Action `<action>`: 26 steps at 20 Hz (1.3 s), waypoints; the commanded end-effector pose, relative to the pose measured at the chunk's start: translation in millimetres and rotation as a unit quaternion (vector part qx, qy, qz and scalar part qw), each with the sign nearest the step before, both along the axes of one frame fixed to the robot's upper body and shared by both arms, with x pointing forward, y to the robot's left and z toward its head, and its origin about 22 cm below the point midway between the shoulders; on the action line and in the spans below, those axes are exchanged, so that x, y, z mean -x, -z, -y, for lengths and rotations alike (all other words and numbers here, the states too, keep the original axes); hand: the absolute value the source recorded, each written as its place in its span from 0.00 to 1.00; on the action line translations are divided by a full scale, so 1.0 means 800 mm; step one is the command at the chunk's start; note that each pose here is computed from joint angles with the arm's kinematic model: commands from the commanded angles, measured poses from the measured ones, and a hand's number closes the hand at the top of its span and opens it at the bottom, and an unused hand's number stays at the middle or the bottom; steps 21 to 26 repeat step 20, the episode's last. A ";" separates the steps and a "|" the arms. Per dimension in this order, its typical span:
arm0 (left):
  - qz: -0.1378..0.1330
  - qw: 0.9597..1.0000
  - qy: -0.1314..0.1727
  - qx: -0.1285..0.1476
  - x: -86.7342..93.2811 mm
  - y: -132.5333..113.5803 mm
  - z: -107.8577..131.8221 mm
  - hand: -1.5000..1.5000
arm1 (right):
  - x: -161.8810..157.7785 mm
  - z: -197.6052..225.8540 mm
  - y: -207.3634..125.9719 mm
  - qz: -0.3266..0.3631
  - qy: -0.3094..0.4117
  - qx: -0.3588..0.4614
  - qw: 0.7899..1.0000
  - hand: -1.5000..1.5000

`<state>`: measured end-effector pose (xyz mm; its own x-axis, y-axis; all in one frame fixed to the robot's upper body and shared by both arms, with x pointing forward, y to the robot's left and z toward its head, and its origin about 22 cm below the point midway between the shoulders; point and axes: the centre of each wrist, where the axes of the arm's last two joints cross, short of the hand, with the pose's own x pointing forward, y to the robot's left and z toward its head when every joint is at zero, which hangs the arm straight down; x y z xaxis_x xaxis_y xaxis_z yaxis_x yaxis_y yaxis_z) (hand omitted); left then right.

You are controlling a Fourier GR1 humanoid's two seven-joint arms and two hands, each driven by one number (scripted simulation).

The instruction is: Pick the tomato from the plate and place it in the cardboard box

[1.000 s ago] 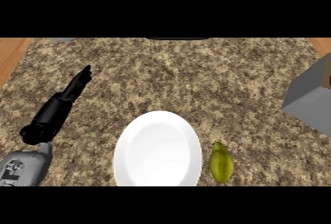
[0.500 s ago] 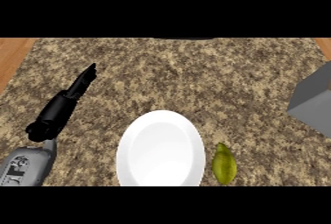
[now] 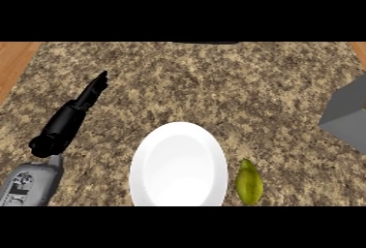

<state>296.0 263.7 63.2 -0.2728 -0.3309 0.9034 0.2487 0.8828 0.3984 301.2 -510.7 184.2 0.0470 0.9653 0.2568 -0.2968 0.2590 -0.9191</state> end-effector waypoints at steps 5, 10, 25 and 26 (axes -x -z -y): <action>-0.005 1.000 -0.007 -0.005 0.002 0.011 0.009 0.50 | -0.016 0.009 0.030 0.072 -0.084 -0.148 0.983 0.00; 0.004 1.000 -0.010 0.001 0.001 -0.004 -0.009 0.50 | -0.026 0.017 0.041 0.180 -0.031 -0.420 0.889 0.00; 0.010 1.000 -0.003 -0.008 0.006 -0.006 0.021 0.50 | 0.018 0.081 0.018 0.222 0.118 -0.532 0.809 0.00; 0.010 1.000 -0.003 -0.008 0.006 -0.006 0.021 0.50 | 0.018 0.081 0.018 0.222 0.118 -0.532 0.809 0.00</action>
